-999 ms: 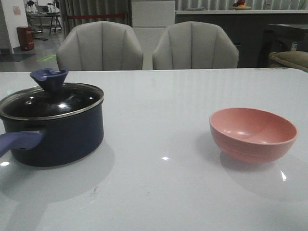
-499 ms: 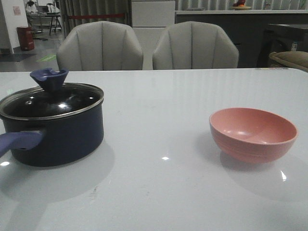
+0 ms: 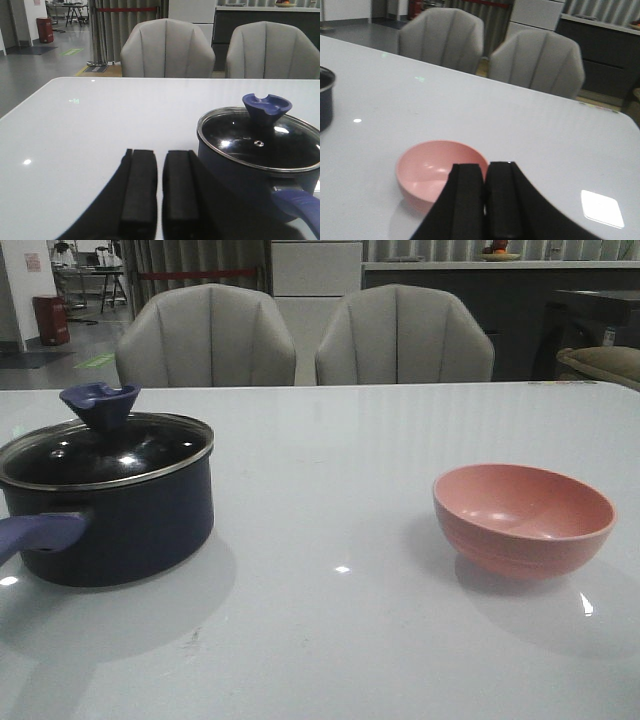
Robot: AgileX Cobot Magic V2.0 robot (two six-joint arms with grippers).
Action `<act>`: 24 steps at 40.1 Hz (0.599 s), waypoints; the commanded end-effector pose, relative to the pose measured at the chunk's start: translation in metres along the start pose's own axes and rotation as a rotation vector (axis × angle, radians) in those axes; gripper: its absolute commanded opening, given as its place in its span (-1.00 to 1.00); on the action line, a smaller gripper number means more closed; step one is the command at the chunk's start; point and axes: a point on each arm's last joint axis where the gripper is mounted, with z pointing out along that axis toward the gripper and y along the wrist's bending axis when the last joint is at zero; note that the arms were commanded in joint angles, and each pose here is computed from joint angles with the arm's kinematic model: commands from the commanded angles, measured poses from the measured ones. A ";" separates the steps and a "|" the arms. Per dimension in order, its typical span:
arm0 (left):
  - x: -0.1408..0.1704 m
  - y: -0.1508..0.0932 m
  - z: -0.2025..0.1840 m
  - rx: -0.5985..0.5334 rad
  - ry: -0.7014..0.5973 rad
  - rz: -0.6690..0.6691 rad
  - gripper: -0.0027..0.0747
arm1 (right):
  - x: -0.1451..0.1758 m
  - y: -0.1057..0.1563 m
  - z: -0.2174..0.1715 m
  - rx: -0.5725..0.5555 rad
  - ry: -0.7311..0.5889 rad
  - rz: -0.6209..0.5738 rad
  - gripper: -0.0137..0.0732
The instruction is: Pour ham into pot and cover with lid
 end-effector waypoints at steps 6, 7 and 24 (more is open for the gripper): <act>-0.001 0.000 -0.001 0.002 -0.079 -0.013 -0.59 | -0.001 -0.009 -0.003 0.163 -0.097 0.019 -0.35; -0.001 0.000 -0.001 0.002 -0.079 -0.013 -0.59 | 0.001 -0.009 -0.004 0.168 -0.102 0.017 -0.35; -0.001 0.000 -0.001 0.002 -0.079 -0.013 -0.59 | 0.023 -0.008 -0.004 0.207 -0.124 0.093 -0.35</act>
